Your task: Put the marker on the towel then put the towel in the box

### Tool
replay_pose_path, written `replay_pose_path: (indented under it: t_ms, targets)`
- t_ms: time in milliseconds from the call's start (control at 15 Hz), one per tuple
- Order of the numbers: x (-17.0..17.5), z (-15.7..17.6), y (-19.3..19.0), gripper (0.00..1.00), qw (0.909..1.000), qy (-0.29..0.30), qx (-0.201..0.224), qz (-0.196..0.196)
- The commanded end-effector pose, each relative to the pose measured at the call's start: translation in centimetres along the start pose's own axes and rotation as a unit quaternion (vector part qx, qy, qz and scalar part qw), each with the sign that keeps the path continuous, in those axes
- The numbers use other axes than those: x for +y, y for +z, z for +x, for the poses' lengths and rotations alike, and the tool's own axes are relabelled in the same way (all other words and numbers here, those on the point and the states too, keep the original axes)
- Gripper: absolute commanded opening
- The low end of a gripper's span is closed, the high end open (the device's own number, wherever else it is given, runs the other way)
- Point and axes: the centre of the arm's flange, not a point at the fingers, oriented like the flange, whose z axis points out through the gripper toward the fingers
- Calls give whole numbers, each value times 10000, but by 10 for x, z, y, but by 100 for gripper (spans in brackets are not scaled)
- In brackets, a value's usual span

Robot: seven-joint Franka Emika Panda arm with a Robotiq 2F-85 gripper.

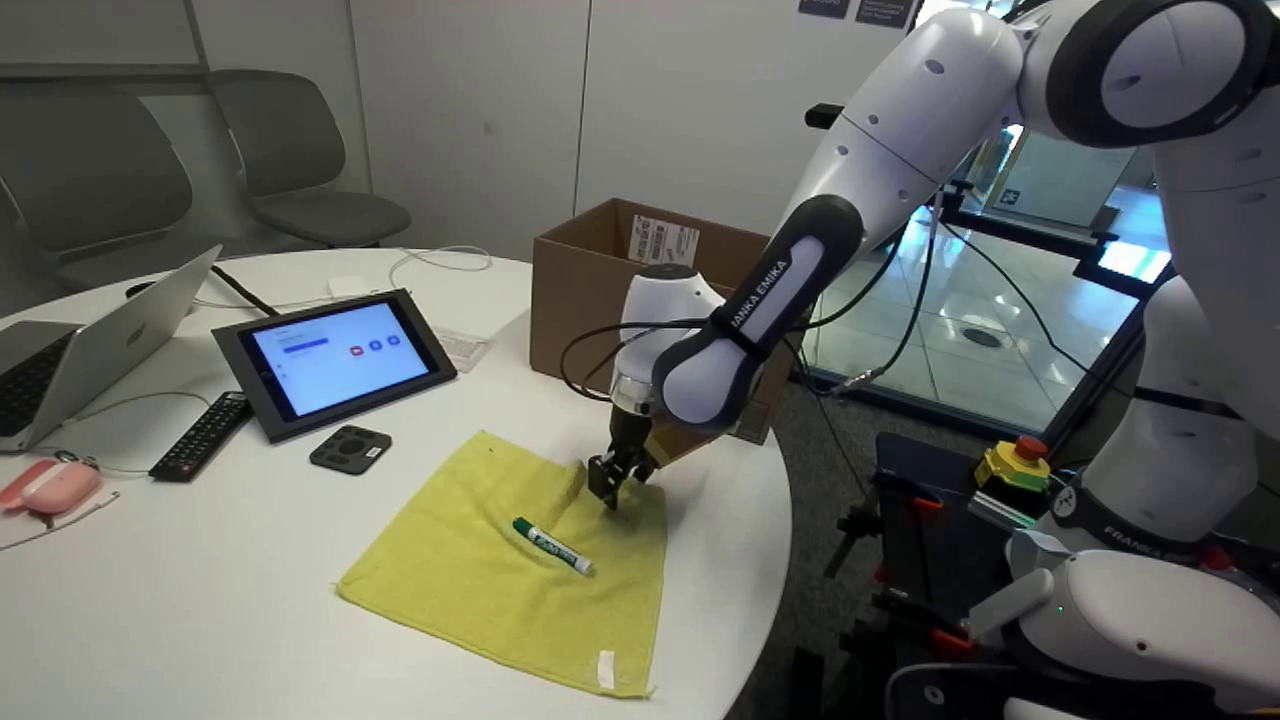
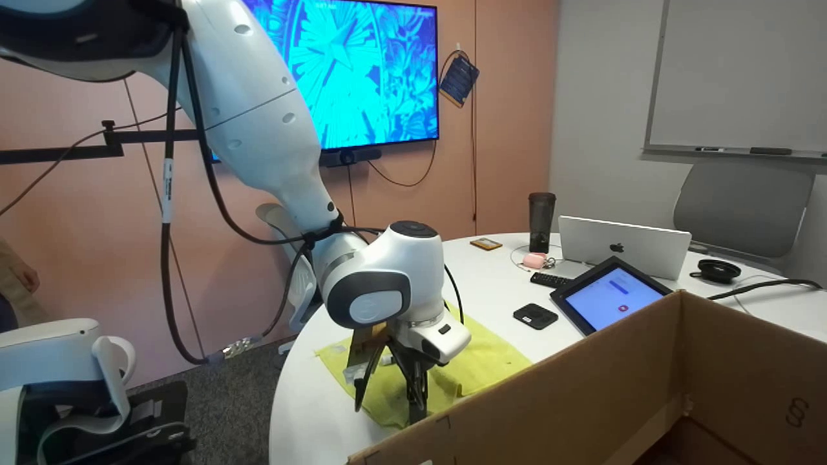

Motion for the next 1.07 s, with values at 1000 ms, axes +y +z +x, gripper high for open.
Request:
replay_pose_path:
  t_ms: [1000]
  targets:
    - [-22, -5, -60, 3, 9938, -919, -371, 496]
